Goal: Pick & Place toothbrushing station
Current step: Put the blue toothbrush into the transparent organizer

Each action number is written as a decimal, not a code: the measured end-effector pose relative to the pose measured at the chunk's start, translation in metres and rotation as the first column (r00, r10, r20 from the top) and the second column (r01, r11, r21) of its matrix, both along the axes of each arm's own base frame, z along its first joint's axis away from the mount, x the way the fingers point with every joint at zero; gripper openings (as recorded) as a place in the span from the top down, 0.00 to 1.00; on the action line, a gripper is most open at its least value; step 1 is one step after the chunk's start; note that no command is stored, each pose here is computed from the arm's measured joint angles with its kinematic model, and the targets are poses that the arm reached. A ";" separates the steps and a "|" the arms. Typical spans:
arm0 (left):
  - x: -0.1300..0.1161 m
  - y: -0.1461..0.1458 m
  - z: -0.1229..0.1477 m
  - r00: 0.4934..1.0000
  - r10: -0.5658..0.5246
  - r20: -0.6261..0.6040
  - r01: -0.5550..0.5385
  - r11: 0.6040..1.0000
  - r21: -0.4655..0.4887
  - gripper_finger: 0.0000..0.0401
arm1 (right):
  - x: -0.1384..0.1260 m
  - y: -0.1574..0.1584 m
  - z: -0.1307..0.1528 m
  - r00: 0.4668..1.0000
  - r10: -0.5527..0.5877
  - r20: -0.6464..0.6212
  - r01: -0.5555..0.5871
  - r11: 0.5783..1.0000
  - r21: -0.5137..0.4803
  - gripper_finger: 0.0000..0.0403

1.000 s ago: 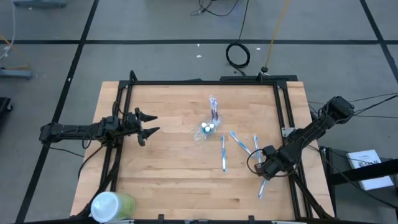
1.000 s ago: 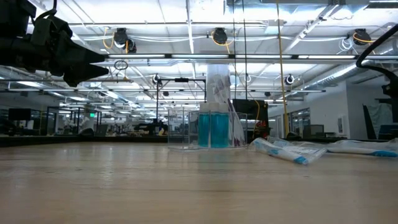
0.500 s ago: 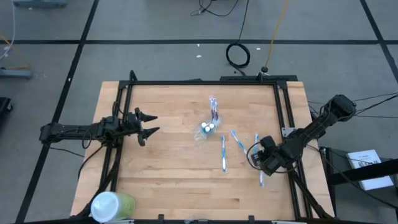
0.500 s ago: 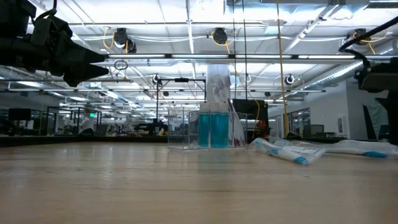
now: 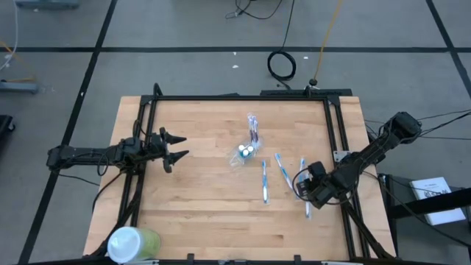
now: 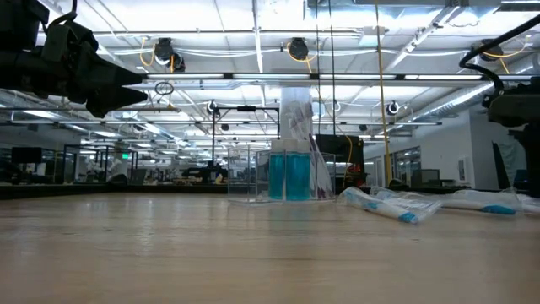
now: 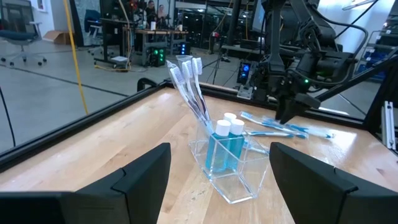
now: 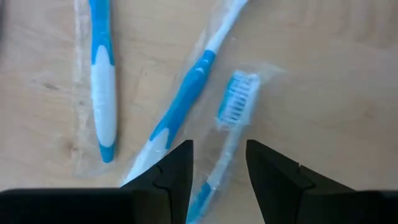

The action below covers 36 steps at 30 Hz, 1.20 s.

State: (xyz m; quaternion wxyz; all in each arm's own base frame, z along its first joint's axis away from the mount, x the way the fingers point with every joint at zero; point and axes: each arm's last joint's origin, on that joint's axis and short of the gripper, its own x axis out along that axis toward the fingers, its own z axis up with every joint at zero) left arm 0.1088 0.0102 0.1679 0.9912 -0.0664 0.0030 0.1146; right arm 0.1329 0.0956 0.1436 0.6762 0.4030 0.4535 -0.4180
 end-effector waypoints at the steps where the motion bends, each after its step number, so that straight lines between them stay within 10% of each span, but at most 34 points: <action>1: 0.000 0.000 0.000 1.000 0.000 0.000 0.000 1.000 0.000 0.30 | 0.000 -0.001 -0.001 1.000 -0.004 0.007 0.004 1.000 -0.003 0.65; 36: 0.000 0.000 0.000 1.000 -0.001 0.000 0.001 1.000 0.000 0.30 | -0.001 -0.017 -0.019 0.990 -0.046 0.133 0.064 0.988 -0.139 0.67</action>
